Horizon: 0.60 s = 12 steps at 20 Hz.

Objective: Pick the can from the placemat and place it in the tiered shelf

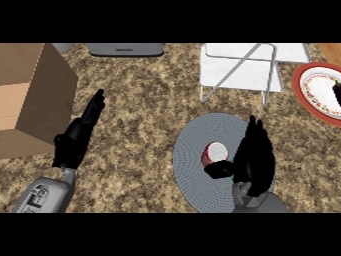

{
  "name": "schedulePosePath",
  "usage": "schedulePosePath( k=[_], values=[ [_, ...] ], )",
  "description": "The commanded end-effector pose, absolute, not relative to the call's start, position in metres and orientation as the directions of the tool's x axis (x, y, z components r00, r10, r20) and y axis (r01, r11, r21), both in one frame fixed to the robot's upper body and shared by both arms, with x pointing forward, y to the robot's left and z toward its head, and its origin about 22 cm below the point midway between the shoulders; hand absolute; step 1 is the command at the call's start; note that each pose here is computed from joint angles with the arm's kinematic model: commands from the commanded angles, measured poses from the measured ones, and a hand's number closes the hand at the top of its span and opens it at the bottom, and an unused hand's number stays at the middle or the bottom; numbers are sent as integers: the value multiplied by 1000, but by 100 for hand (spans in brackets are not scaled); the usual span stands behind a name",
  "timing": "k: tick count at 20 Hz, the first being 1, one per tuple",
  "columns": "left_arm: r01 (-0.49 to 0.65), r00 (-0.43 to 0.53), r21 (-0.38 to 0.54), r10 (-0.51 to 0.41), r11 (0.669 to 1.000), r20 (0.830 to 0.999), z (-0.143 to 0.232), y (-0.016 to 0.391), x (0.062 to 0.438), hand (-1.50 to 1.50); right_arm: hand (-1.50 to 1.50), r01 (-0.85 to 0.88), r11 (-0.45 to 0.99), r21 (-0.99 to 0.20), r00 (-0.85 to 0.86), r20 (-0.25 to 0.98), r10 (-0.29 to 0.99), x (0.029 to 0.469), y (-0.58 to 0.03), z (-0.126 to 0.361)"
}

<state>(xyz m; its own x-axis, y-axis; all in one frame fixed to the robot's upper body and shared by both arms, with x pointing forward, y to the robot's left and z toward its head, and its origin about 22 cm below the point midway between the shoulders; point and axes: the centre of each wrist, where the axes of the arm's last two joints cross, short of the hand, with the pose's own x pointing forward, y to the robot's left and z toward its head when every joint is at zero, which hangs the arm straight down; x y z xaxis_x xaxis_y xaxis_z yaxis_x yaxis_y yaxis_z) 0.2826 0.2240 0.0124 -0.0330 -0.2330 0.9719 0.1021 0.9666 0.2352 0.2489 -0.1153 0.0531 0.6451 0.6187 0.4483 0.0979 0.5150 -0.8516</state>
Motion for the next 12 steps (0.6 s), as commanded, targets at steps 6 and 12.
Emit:
schedulePosePath(
  k=[6, 12],
  values=[
    [103, -26, 226, -224, 969, 974, 11, 228, 277, 0, -150, 113, 538, -835, 815, 388, 430, 258, -109, 38],
    [95, -33, 247, -245, 964, 969, 16, 219, 292, 0, -150, 102, 562, -821, 802, 402, 442, 252, -102, 40]
  ],
)
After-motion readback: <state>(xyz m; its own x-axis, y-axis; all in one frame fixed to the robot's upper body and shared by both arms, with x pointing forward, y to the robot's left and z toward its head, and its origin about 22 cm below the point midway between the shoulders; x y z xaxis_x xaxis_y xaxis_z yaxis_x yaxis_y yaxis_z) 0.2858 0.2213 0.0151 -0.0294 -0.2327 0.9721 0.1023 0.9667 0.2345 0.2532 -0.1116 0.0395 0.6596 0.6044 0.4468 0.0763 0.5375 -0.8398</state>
